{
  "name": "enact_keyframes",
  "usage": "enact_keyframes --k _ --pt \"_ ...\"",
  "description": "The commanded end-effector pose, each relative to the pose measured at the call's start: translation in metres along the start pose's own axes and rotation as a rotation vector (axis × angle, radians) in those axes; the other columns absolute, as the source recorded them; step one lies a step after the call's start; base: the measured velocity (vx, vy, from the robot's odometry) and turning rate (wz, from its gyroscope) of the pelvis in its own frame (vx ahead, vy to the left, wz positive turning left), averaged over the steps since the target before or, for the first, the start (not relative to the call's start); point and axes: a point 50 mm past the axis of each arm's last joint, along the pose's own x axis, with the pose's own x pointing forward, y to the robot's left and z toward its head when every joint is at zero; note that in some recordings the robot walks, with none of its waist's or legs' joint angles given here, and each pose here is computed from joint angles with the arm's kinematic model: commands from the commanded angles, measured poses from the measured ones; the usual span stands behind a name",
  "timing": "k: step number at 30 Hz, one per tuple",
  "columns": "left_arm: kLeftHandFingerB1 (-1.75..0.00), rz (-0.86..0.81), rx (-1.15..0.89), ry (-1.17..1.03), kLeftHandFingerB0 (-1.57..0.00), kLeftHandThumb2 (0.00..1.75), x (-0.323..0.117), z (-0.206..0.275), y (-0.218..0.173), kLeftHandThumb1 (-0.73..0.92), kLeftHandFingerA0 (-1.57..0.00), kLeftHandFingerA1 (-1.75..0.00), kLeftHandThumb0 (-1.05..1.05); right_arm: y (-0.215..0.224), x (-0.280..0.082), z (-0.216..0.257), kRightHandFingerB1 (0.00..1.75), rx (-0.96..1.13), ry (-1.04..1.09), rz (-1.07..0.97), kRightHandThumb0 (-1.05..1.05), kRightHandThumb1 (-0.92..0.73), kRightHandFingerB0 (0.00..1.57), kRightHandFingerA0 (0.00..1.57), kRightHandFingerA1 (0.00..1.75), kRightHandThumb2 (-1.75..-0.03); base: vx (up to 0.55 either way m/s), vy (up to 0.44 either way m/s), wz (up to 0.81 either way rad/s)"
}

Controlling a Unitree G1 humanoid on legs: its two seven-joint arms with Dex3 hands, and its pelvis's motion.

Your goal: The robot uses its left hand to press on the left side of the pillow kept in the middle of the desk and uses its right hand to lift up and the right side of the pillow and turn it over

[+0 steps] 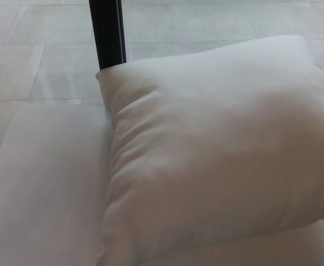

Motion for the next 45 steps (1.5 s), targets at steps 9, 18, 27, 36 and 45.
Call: enact_keyframes --k 9,18,27,36,45 --pt "-1.02 0.202 -0.214 0.180 -0.13 0.83 -0.072 -0.097 0.103 0.41 -0.82 -0.58 -1.05 -0.134 -0.062 -0.084 0.75 0.205 -0.045 -0.362 -1.04 -0.69 0.00 0.18 1.43 -0.52 0.00 0.000 0.00" --pt "-0.74 0.133 0.078 0.691 -0.46 0.79 -0.121 -0.197 0.091 0.35 -0.92 -0.71 -0.98 -0.142 -0.079 -0.159 0.53 0.237 0.168 -0.559 -1.05 -0.59 0.00 0.95 1.47 -1.07 0.00 0.000 0.00" --pt "-0.84 0.328 0.146 0.759 -0.59 0.57 -0.153 -0.219 0.104 0.47 -0.73 -0.78 -0.79 -0.155 -0.103 -0.182 0.41 0.013 0.348 -0.609 -0.77 -0.70 0.00 0.17 1.33 -0.61 0.00 0.000 0.00" --pt "-0.81 0.323 0.133 0.758 -0.67 0.56 -0.166 -0.225 0.106 0.44 -0.58 -0.79 -0.75 -0.160 -0.113 -0.185 0.62 -0.067 0.368 -0.582 -0.80 -0.67 0.00 0.12 1.15 -0.59 0.00 0.000 0.00" --pt "-0.82 0.273 0.158 0.756 -0.51 0.58 -0.166 -0.228 0.102 0.47 -0.49 -0.80 -0.77 -0.160 -0.116 -0.191 0.55 -0.174 0.438 -0.547 -0.86 -0.45 0.00 0.27 0.86 -0.90 0.00 0.000 0.00"
